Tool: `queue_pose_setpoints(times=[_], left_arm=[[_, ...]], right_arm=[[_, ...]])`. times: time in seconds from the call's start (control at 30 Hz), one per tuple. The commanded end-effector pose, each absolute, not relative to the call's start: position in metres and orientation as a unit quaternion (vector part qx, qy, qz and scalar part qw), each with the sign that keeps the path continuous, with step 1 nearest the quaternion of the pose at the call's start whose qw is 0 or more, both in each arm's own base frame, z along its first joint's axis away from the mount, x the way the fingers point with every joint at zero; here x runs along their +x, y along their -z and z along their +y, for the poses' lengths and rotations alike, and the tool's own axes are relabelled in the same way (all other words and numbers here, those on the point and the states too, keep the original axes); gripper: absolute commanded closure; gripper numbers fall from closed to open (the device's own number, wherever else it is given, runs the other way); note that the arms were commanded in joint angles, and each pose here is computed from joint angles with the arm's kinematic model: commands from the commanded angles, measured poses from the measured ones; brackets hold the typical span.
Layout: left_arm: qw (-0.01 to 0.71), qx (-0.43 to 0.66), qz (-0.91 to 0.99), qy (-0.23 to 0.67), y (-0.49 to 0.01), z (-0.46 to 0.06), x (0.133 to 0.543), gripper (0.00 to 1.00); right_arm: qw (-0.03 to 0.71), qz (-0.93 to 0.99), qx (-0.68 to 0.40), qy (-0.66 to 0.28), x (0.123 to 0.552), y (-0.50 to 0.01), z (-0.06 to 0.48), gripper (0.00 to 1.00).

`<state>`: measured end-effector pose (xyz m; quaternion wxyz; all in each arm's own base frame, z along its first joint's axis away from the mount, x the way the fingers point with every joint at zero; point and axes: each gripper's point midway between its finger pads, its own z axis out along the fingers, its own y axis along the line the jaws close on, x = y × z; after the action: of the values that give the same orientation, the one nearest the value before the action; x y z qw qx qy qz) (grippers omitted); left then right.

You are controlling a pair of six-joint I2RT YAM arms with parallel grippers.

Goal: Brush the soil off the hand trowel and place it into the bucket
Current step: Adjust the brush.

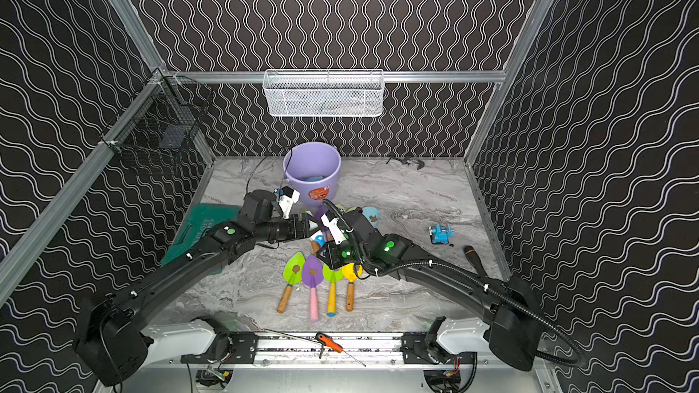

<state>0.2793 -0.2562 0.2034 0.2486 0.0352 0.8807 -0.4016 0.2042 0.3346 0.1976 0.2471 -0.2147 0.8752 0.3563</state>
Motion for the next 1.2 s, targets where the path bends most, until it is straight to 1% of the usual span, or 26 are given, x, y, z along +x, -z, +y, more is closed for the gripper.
queue_pose_setpoints(times=[0.0, 0.03, 0.07, 0.13, 0.23, 0.33, 0.37, 0.43, 0.5, 0.57, 0.6, 0.63, 0.7, 0.87, 1.0, 1.07, 1.17], left_arm=[[0.251, 0.029, 0.862, 0.439, -0.211, -0.267, 0.282, 0.33], [0.246, 0.025, 0.858, 0.450, -0.211, -0.270, 0.282, 0.40], [0.242, 0.022, 0.854, 0.460, -0.210, -0.272, 0.281, 0.44], [0.235, 0.014, 0.844, 0.481, -0.209, -0.277, 0.281, 0.48], [0.229, 0.003, 0.842, 0.489, -0.207, -0.277, 0.280, 0.55], [0.222, -0.005, 0.845, 0.486, -0.206, -0.276, 0.278, 0.65], [0.221, -0.009, 0.847, 0.484, -0.205, -0.275, 0.279, 0.68], [0.219, -0.021, 0.849, 0.480, -0.206, -0.271, 0.278, 0.78], [0.216, -0.040, 0.850, 0.478, -0.206, -0.268, 0.278, 0.83], [0.212, -0.059, 0.852, 0.475, -0.206, -0.264, 0.278, 0.89], [0.208, -0.068, 0.852, 0.476, -0.205, -0.264, 0.278, 0.95], [0.205, -0.079, 0.851, 0.477, -0.205, -0.262, 0.278, 0.97], [0.193, -0.103, 0.848, 0.482, -0.202, -0.260, 0.279, 1.00], [0.168, -0.190, 0.815, 0.522, -0.198, -0.251, 0.283, 1.00], [0.172, -0.219, 0.802, 0.529, -0.209, -0.243, 0.286, 1.00], [0.174, -0.225, 0.795, 0.536, -0.217, -0.241, 0.288, 1.00], [0.172, -0.224, 0.793, 0.540, -0.222, -0.243, 0.290, 1.00]], right_arm=[[0.268, 0.864, -0.212, -0.369, 0.211, -0.211, 0.344, 1.00], [0.268, 0.865, -0.212, -0.368, 0.211, -0.210, 0.345, 1.00], [0.269, 0.865, -0.211, -0.367, 0.212, -0.209, 0.345, 1.00], [0.271, 0.865, -0.210, -0.366, 0.214, -0.208, 0.346, 1.00], [0.270, 0.866, -0.207, -0.366, 0.214, -0.206, 0.346, 1.00], [0.281, 0.861, -0.201, -0.373, 0.215, -0.211, 0.345, 1.00], [0.278, 0.864, -0.198, -0.369, 0.213, -0.202, 0.340, 0.97], [0.287, 0.860, -0.194, -0.374, 0.212, -0.203, 0.337, 0.83], [0.294, 0.856, -0.188, -0.381, 0.212, -0.205, 0.335, 0.70], [0.304, 0.848, -0.183, -0.393, 0.211, -0.208, 0.334, 0.61], [0.308, 0.844, -0.179, -0.400, 0.210, -0.210, 0.332, 0.57], [0.315, 0.839, -0.176, -0.408, 0.209, -0.213, 0.332, 0.53], [0.326, 0.831, -0.171, -0.417, 0.208, -0.217, 0.329, 0.48], [0.366, 0.803, -0.154, -0.445, 0.208, -0.228, 0.320, 0.40], [0.392, 0.791, -0.138, -0.449, 0.210, -0.228, 0.313, 0.39], [0.396, 0.797, -0.136, -0.436, 0.214, -0.225, 0.312, 0.39], [0.405, 0.788, -0.137, -0.444, 0.214, -0.229, 0.313, 0.39]])
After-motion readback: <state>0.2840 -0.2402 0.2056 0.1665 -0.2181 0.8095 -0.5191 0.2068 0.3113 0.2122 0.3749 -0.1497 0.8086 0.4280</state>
